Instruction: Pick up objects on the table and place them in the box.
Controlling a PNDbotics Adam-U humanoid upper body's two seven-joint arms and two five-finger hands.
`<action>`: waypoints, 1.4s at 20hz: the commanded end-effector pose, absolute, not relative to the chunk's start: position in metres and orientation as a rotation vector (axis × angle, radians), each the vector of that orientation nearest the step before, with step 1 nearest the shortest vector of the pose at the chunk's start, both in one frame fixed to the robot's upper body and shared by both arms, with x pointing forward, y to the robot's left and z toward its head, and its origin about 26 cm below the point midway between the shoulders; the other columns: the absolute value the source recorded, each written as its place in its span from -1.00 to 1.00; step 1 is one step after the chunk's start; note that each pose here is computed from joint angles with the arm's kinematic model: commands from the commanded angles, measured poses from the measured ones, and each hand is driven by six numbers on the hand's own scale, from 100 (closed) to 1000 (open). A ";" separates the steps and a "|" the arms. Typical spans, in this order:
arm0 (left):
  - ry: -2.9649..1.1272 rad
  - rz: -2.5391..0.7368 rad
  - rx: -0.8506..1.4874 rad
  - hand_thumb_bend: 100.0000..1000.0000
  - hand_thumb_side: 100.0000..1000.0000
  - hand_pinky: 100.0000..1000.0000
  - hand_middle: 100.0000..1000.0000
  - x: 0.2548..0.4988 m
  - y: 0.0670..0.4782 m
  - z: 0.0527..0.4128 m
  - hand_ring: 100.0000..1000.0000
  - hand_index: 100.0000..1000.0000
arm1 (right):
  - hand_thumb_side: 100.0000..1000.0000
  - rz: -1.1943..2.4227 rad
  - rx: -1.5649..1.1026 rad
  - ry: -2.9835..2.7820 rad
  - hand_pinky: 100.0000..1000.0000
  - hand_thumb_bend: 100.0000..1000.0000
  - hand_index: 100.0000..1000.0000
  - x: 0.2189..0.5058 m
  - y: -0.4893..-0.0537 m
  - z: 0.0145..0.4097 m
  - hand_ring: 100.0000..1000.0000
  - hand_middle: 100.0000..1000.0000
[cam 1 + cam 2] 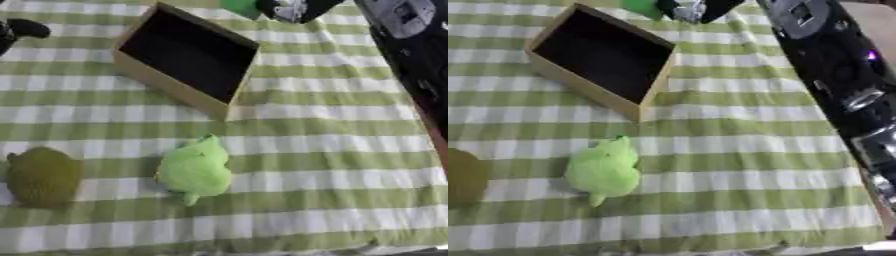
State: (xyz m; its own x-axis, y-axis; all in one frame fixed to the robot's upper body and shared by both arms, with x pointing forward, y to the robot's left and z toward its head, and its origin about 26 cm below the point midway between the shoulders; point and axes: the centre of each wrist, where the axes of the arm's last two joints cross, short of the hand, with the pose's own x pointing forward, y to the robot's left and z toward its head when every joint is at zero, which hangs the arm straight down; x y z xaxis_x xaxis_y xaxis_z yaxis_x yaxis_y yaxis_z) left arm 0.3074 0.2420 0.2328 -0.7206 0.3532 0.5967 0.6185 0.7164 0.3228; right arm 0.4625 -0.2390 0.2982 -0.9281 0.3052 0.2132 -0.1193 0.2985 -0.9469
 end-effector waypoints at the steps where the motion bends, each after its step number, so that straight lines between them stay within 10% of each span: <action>1: -2.448 -0.725 -0.750 -1.00 0.03 0.44 0.53 0.305 0.242 0.242 0.79 0.69 | -0.64 2.203 -0.199 -2.137 0.88 -0.93 0.53 0.466 -0.237 0.308 1.00 -0.70; 21: -2.431 -0.758 -0.787 -1.00 0.03 0.45 0.54 0.306 0.235 0.245 0.80 0.69 | -0.51 2.191 -0.405 -2.061 0.85 -0.89 0.55 0.482 -0.210 0.277 1.00 -0.60; 28: -2.421 -0.759 -0.789 -1.00 0.03 0.45 0.54 0.306 0.234 0.244 0.80 0.70 | -0.83 2.284 -0.421 -2.005 1.00 -0.96 0.90 0.478 -0.197 0.275 1.00 0.45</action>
